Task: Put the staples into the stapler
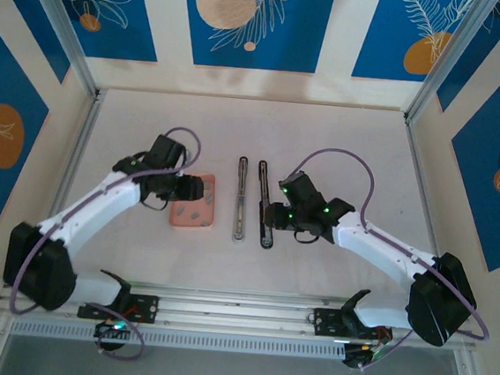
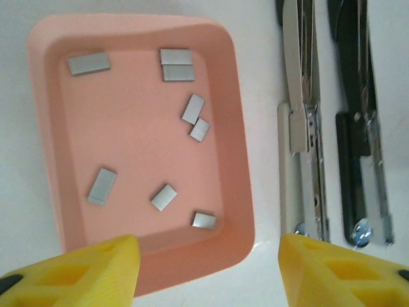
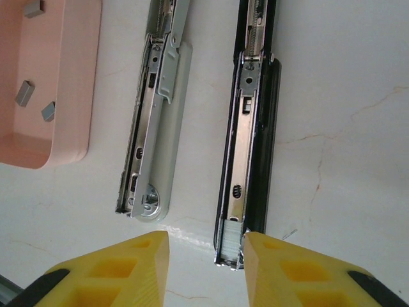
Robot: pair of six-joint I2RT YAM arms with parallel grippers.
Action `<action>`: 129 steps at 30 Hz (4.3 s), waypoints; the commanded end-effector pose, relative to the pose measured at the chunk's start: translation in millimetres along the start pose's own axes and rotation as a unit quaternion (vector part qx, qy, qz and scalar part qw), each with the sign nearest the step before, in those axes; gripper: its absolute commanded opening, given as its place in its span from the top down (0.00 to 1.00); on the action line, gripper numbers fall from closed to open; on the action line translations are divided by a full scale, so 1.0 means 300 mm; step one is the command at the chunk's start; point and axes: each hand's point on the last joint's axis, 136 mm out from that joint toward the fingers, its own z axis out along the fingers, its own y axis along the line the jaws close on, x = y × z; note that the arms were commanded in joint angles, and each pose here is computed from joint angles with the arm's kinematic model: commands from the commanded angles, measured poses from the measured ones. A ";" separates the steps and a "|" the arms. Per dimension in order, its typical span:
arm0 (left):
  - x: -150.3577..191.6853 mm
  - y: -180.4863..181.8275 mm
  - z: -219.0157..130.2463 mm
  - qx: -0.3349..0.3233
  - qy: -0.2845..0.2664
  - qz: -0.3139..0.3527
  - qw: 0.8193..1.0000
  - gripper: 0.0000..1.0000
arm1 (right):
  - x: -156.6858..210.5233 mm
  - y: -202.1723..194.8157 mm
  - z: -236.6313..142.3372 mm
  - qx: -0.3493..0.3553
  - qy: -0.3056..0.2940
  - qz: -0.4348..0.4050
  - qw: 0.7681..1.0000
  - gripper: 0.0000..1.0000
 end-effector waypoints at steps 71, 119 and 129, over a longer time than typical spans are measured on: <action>0.186 0.232 0.356 -0.197 0.348 0.248 0.882 0.76 | 0.012 -0.039 0.047 -0.025 0.021 -0.017 0.999 0.64; 0.309 -0.238 0.069 -0.134 0.168 0.114 0.970 0.83 | 0.054 -0.041 -0.047 -0.062 -0.010 0.029 0.998 0.64; 0.510 -0.342 0.173 -0.125 0.177 0.077 0.973 0.83 | 0.130 -0.098 -0.087 -0.062 0.012 0.055 0.996 0.64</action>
